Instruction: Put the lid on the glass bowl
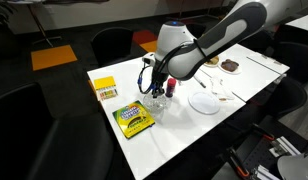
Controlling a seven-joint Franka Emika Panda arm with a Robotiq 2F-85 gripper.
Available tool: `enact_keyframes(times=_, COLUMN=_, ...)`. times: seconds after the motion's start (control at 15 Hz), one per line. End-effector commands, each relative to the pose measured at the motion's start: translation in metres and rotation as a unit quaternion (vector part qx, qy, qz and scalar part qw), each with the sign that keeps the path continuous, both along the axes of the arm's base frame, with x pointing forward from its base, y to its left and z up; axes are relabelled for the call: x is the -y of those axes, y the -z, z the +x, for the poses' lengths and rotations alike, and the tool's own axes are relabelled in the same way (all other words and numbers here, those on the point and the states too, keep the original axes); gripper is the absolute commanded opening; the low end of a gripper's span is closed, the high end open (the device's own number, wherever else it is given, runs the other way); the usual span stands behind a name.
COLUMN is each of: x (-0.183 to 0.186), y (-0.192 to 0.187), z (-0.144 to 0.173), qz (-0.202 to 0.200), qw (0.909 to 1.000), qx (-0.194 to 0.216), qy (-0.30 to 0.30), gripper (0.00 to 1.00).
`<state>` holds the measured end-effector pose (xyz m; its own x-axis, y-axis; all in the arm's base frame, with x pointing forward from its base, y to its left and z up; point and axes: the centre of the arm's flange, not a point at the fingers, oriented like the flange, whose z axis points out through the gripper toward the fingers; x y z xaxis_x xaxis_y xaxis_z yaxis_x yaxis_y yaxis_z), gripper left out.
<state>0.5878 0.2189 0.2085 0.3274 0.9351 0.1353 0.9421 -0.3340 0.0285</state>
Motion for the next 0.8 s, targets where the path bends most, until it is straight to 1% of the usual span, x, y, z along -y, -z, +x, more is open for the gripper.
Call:
enact_keyframes(times=0.0, x=0.002, y=-0.003, z=0.003, qz=0.012, qw=0.9999, qx=-0.004, qy=0.006, gripper=0.55)
enact_keyframes(times=0.2, x=-0.005, y=-0.013, z=0.0, qz=-0.001, qw=1.0, qx=-0.003, qy=0.004, gripper=0.76)
enact_keyframes(times=0.4, x=-0.015, y=-0.033, z=-0.003, qz=-0.013, qw=0.9999, qx=0.001, qy=-0.003, gripper=0.96)
enact_keyframes(times=0.47, x=-0.019, y=-0.041, z=-0.005, qz=-0.019, qw=0.9998, qx=0.007, qy=-0.006, gripper=0.99)
enact_keyframes(times=0.73, x=-0.036, y=-0.07, z=-0.013, qz=-0.033, qw=0.9991, qx=0.021, qy=-0.019, gripper=1.0)
